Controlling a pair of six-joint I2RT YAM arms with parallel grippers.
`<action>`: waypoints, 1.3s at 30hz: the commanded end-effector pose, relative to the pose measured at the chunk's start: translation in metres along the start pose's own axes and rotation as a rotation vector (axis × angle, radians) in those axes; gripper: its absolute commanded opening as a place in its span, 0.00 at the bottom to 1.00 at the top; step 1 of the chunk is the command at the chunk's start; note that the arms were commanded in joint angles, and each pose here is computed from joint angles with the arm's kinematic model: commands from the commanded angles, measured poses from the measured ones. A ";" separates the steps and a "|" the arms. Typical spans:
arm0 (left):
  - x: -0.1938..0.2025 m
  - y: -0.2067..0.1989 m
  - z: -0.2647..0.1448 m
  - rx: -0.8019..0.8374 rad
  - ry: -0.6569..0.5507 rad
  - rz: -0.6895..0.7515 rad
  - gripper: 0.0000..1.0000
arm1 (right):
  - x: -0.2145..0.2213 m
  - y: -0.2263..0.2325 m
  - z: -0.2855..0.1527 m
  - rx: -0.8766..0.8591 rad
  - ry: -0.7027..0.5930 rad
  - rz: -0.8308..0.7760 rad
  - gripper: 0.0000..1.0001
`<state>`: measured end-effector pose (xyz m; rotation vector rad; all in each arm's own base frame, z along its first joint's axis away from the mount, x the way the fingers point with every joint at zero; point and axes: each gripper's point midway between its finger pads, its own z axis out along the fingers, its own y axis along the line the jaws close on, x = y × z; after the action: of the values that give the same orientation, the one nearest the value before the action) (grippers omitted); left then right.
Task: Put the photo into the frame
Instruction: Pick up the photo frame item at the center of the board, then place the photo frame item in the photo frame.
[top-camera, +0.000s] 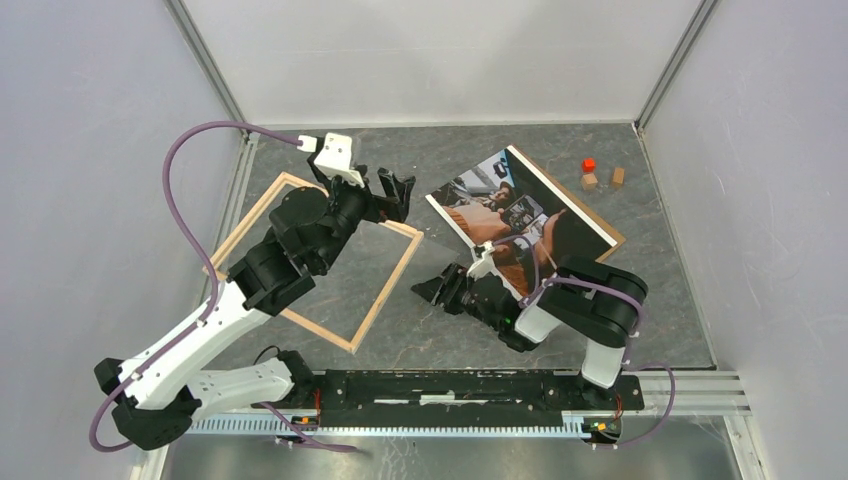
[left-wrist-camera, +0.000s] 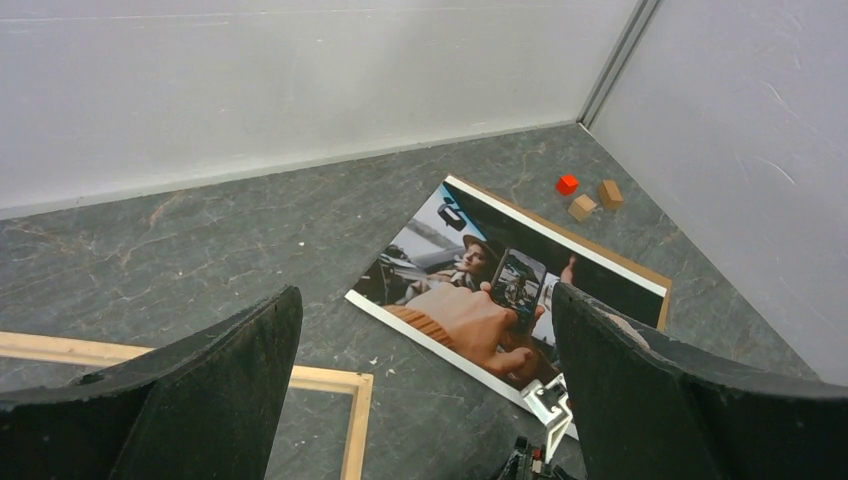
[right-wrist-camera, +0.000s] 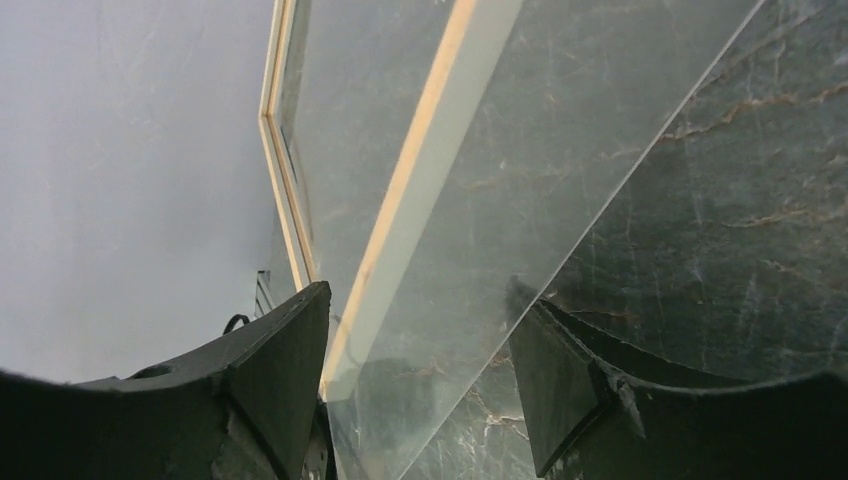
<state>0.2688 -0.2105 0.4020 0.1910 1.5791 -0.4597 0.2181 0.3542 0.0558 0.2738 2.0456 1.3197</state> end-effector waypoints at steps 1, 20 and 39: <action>-0.008 -0.004 0.000 0.017 -0.018 -0.020 1.00 | 0.007 0.029 0.012 -0.103 0.013 0.048 0.71; -0.008 -0.010 -0.001 0.045 -0.011 -0.036 1.00 | 0.019 0.054 0.035 -0.157 -0.088 0.177 0.35; -0.015 -0.012 -0.005 0.063 -0.002 -0.046 1.00 | 0.025 0.096 0.093 -0.252 -0.037 0.421 0.00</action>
<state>0.2645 -0.2180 0.3947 0.2464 1.6083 -0.4810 0.2376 0.4675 0.0858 0.5491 1.9011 1.6472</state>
